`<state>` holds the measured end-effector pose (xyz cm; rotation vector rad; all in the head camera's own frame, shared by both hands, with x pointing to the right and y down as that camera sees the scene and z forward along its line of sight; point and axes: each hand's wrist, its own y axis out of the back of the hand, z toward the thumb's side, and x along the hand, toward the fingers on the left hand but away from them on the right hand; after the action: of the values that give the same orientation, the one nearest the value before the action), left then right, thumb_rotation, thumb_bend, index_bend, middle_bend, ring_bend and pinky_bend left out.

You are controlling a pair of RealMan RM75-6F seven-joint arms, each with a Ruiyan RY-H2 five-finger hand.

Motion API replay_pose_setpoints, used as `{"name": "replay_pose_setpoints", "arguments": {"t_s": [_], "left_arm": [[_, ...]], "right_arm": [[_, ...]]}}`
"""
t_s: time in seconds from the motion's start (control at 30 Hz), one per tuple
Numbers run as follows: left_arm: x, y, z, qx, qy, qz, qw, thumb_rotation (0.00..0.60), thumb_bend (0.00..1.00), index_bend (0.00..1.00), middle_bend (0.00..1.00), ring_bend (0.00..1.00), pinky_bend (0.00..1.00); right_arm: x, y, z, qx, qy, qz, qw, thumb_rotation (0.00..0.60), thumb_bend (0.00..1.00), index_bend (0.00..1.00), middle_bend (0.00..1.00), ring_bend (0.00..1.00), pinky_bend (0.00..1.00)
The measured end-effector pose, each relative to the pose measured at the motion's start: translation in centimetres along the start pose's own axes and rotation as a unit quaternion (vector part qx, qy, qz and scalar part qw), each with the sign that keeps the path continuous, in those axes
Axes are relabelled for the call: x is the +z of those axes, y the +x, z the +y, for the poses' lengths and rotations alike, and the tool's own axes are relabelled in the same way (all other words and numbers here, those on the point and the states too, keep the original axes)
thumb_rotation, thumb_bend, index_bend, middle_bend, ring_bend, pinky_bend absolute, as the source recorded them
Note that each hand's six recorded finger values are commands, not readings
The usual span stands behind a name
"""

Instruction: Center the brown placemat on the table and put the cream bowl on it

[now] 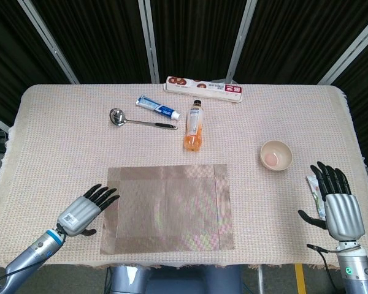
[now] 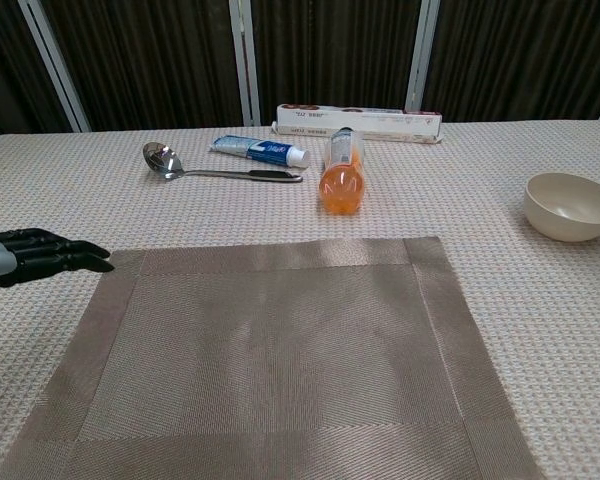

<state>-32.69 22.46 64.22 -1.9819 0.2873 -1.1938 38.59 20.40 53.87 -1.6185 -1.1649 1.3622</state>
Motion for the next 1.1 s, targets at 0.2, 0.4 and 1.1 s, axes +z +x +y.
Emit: {"name": "replay_pose_setpoints", "arguments": {"t_s": [0.2,0.4,1.1], "left_arm": [[-2.4,-1.7,3.6,0.072,-0.037,0.035,0.9961,0.6,0.0,0.0,0.0,0.0,0.0],[-5.3,-3.4,6.6,0.158,-0.044,0.116,0.9796,0.6,0.0,0.0,0.0,0.0,0.0],[-9.9,-5.9,7.4,0.214,-0.04,0.239,0.9463,0.6,0.0,0.0,0.0,0.0,0.0]], "right_arm": [[-0.3,-0.7,-1.8,0.032,0.012,-0.004,0.9994,0.6,0.0,0.0,0.0,0.0,0.0],[0.1,-2.3,-4.6,0.087,0.022,0.005,0.9959,0.6,0.0,0.02,0.0,0.0,0.0],[-0.1,-14.2,-12.1,0.147,0.123,-0.004,0.9815,0.6,0.09,0.3,0.0,0.0,0.0]]}}
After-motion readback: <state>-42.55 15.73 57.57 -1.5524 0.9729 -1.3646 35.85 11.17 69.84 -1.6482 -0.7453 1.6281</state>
